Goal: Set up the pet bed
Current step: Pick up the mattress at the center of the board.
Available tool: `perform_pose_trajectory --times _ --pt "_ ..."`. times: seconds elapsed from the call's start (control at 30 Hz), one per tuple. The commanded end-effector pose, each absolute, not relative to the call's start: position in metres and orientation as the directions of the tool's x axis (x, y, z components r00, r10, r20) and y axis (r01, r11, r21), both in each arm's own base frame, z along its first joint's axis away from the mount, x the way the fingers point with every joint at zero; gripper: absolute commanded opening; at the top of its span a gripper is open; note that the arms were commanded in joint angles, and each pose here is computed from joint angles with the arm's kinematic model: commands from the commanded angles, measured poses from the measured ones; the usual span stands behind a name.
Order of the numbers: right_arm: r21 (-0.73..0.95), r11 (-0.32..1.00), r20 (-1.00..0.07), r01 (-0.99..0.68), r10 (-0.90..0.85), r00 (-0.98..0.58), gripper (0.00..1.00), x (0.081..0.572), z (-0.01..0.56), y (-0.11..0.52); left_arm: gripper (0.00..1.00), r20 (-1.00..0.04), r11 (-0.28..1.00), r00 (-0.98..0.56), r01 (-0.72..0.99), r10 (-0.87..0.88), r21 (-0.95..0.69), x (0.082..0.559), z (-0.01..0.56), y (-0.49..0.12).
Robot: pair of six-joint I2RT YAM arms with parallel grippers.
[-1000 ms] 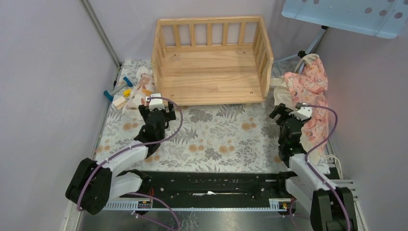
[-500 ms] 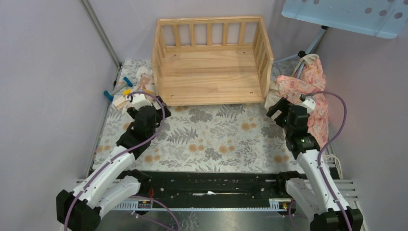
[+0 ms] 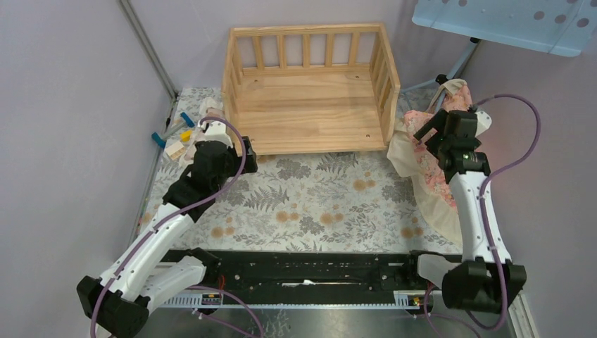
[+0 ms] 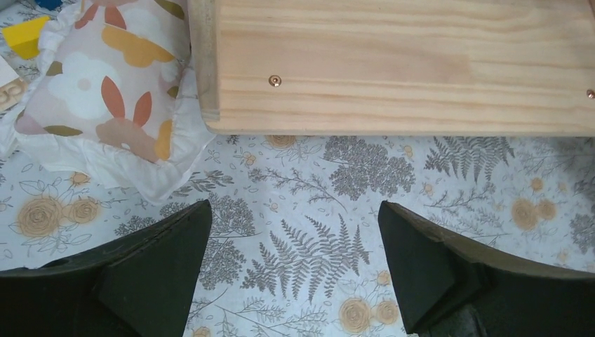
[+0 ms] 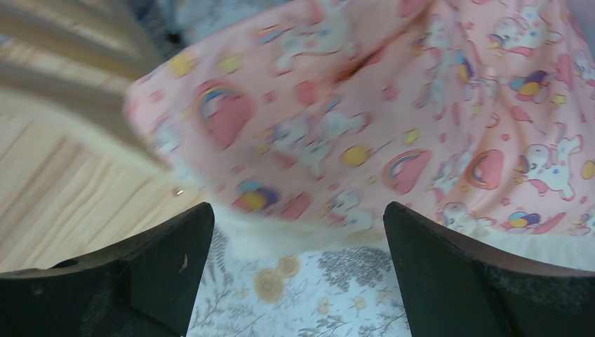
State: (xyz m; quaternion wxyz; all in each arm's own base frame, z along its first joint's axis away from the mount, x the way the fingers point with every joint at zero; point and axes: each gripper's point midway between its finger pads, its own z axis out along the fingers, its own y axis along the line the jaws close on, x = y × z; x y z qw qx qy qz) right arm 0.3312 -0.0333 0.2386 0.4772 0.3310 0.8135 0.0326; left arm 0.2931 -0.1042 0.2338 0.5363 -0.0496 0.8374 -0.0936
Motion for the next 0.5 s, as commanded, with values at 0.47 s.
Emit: perform_pose_trajectory --times 0.47 --pt "0.702 0.516 -0.494 0.491 0.849 -0.187 0.98 0.379 0.259 -0.099 0.99 -0.899 0.977 -0.408 0.059 -0.163 -0.204 0.284 0.231 -0.104"
